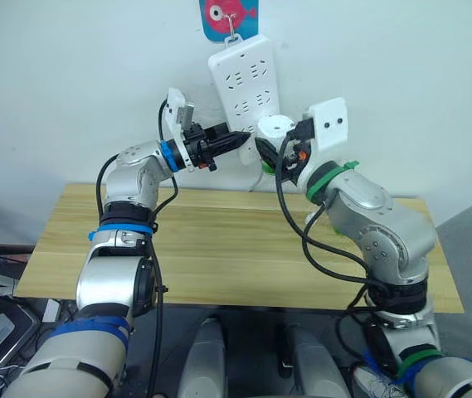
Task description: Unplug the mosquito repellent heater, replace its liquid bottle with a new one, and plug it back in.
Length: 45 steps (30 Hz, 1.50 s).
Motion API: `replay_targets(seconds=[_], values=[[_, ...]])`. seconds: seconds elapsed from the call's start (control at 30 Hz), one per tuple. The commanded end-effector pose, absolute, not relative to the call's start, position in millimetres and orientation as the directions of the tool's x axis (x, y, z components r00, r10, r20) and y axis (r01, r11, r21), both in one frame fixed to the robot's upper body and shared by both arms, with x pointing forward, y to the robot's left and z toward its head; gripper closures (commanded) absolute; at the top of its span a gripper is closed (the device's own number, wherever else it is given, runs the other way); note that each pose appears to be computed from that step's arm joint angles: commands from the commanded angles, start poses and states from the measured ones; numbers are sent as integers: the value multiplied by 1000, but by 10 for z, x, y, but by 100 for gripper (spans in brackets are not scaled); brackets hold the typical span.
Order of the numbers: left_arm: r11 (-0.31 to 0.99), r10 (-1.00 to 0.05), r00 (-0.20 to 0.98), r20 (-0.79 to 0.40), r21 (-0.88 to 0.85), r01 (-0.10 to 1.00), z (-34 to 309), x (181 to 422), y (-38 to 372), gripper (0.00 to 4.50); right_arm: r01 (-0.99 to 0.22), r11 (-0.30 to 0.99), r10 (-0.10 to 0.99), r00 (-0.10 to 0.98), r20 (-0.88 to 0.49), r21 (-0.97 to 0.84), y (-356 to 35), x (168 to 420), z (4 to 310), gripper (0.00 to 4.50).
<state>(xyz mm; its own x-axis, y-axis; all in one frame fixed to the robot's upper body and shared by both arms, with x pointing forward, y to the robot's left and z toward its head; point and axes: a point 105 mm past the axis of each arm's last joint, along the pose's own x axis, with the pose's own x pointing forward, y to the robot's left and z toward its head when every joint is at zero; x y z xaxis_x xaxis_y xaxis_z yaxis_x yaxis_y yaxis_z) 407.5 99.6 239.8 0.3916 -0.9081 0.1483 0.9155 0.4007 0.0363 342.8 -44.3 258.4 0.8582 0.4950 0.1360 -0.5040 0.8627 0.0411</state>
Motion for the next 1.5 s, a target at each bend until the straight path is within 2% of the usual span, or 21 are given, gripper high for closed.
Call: replay_targets(seconds=[0.03, 0.17, 0.27, 0.4, 0.43, 0.57, 0.67, 0.77, 0.83, 1.1, 1.17, 1.3, 1.4, 1.5], values=[[297, -944, 281, 173, 70, 952, 2501, 3954, 796, 318, -467, 884, 458, 874, 165, 20, -527, 3489, 2701, 140], [299, -943, 284, 175, 69, 952, 2498, 3956, 790, 318, -466, 885, 461, 873, 157, -2, -521, 3505, 2679, 140], [323, -937, 308, 167, 74, 943, 2474, 3983, 834, 318, -475, 874, 485, 862, 149, -98, -506, 3467, 2650, 140], [357, -926, 341, 161, 81, 931, 2469, 4029, 911, 318, -535, 837, 547, 824, 147, -116, -525, 3297, 2639, 16], [366, -923, 350, 159, 84, 927, 2469, 4040, 929, 318, -549, 828, 560, 816, 144, -113, -543, 3242, 2637, 5], [388, -917, 374, 138, 97, 916, 2432, 4068, 987, 318, -630, 777, 626, 768, 135, -22, -548, 3041, 2598, 5], [410, -909, 396, 128, 104, 906, 2412, 4080, 1069, 318, -656, 755, 654, 751, 90, -14, -646, 2910, 2449, 5], [449, -891, 436, 126, 115, 886, 2405, 4105, 1175, 318, -675, 738, 674, 736, 67, -14, -666, 2885, 2393, 5], [483, -874, 469, 128, 122, 867, 2404, 4115, 1284, 244, -673, 740, 672, 738, 64, -15, -664, 2925, 2380, 0], [568, -823, 559, 106, 120, 814, 2451, 4026, 1745, 2, -677, 735, 675, 734, 70, 13, -633, 3015, 2308, 0], [593, -805, 584, 101, 125, 796, 2471, 4001, 1853, 2, -683, 730, 681, 729, 68, 12, -625, 3024, 2294, 0], [626, -777, 628, 37, 157, 764, 2440, 3803, 2177, 2, -732, 681, 730, 680, 69, 21, -503, 3007, 2258, 0], [607, -789, 615, 9, 168, 777, 2430, 3673, 2201, 0, -757, 653, 754, 652, 78, 15, -411, 2998, 2262, 95], [533, -838, 545, -34, 165, 830, 2370, 3444, 2049, 0, -782, 623, 780, 620, 81, -6, -281, 2998, 2264, 208]])
